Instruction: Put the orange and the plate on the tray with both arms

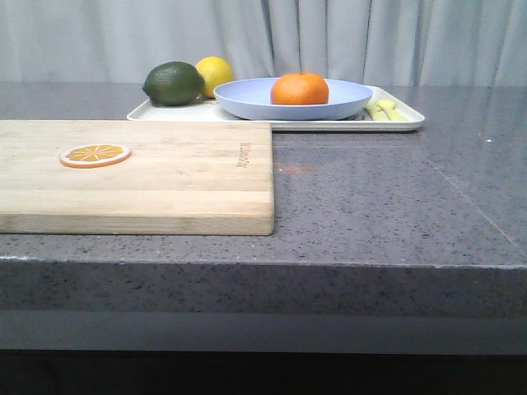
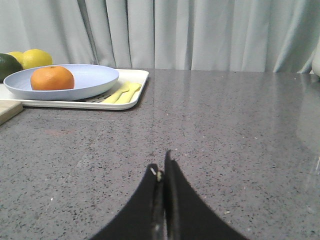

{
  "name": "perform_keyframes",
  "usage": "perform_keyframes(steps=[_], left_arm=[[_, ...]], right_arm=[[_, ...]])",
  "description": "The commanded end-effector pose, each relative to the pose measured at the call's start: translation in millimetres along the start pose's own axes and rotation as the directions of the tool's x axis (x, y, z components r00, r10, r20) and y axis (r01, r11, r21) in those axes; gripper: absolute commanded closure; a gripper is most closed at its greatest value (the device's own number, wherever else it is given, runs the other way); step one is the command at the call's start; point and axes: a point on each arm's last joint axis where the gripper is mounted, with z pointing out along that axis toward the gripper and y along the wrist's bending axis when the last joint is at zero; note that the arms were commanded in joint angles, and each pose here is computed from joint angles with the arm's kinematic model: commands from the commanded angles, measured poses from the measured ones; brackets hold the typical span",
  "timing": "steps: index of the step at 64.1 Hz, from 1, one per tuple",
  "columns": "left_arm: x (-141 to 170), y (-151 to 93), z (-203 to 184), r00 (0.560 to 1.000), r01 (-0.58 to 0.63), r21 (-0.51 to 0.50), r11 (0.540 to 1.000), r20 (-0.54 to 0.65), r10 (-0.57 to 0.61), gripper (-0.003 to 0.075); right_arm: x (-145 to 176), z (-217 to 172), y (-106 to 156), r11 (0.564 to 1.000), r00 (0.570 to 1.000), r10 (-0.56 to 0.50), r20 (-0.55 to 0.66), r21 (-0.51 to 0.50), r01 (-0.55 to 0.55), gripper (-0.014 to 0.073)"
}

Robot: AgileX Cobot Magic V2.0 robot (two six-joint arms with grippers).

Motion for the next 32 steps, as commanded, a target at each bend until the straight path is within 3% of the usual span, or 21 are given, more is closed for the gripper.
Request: perform_keyframes(steps=[1,32], left_arm=[[0.3,0.3,-1.3,0.997,0.000,0.003,1.000,0.078,-0.001,0.0740],[0.3,0.3,-1.3,0.997,0.000,0.003,1.000,0.078,-0.001,0.0740]], right_arm=[[-17.5,-3.2,0.1,1.000,0.991,-0.014,0.133,0.006,0.013,0.0660],[-17.4,-3.2,-1.8,0.999,0.991,0.002,0.133,0.040,-0.008,0.0660]])
